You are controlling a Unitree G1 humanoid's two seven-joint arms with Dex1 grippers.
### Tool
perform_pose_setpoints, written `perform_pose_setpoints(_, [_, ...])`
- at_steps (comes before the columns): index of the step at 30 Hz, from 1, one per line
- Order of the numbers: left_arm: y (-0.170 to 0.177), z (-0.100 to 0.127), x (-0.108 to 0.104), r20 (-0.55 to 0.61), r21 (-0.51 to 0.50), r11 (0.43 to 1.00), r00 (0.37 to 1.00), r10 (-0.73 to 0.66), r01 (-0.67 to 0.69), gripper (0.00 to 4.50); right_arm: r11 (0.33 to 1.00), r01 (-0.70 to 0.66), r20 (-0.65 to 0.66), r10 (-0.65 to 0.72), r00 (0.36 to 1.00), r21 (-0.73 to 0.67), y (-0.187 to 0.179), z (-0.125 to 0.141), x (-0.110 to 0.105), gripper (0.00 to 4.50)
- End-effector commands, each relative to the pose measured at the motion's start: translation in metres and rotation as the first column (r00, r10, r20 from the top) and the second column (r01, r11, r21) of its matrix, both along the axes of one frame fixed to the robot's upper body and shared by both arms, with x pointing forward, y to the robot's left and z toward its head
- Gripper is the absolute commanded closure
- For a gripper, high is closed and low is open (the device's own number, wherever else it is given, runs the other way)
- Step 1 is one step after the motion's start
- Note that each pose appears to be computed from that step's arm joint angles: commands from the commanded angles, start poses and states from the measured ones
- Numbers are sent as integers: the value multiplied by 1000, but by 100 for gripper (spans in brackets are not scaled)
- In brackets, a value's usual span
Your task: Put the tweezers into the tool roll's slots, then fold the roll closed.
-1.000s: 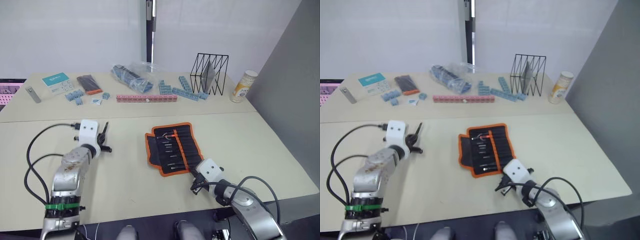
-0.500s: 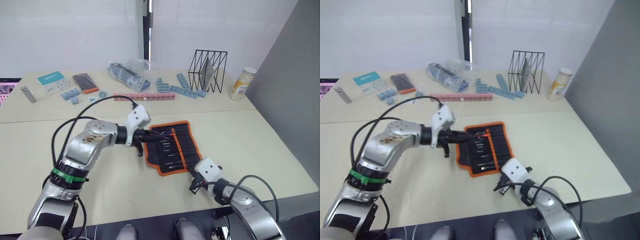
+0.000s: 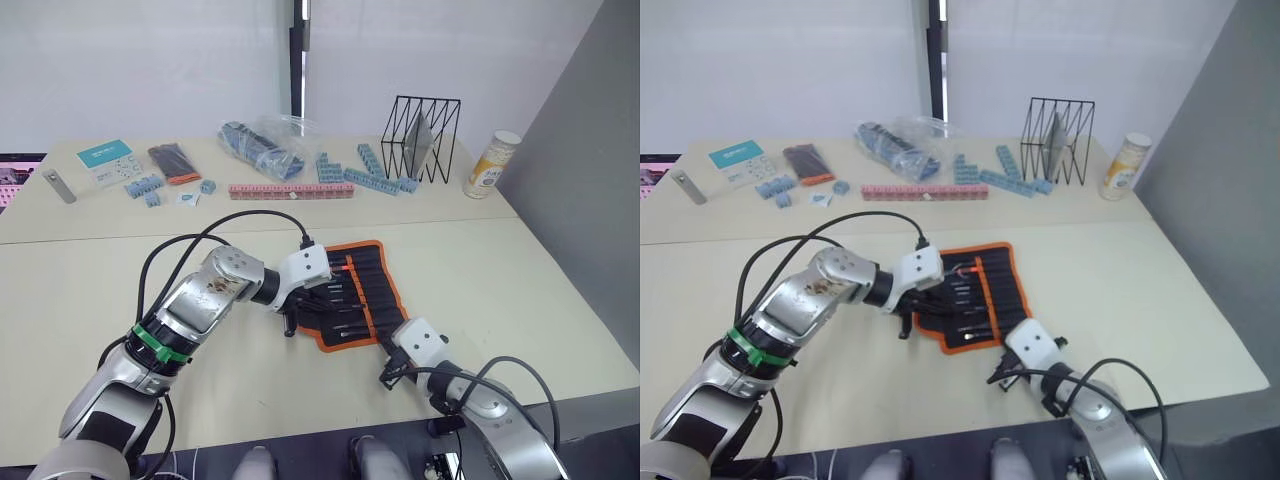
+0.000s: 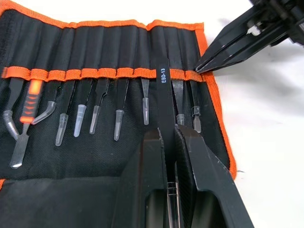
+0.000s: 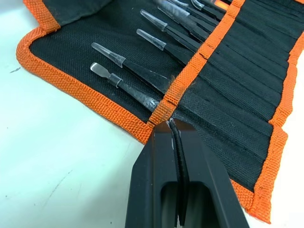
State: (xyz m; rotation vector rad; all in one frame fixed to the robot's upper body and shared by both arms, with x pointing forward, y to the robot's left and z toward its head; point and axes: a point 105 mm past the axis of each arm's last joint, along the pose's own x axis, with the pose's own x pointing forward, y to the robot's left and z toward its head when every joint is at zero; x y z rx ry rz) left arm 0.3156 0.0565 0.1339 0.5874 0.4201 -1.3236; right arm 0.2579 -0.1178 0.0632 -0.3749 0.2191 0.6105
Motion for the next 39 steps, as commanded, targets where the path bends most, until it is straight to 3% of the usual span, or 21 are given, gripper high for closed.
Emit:
perform_pose_setpoints(1, [-1,5,-1,30,37,999,999,-29,28,449,997,73,-51,-74,996,-21,-14,-13,1,450])
perform_pose_setpoints(15, [-10,-5,9,76,96,995,996,-40,33,449,996,88,24,-88,996,10,-11,6,8,450])
perform_pose_setpoints(39, [-62,-12,14,146,120,987,982,-121,104,449,996,78,-72,-81,994,-39,-9,-13,-4,450])
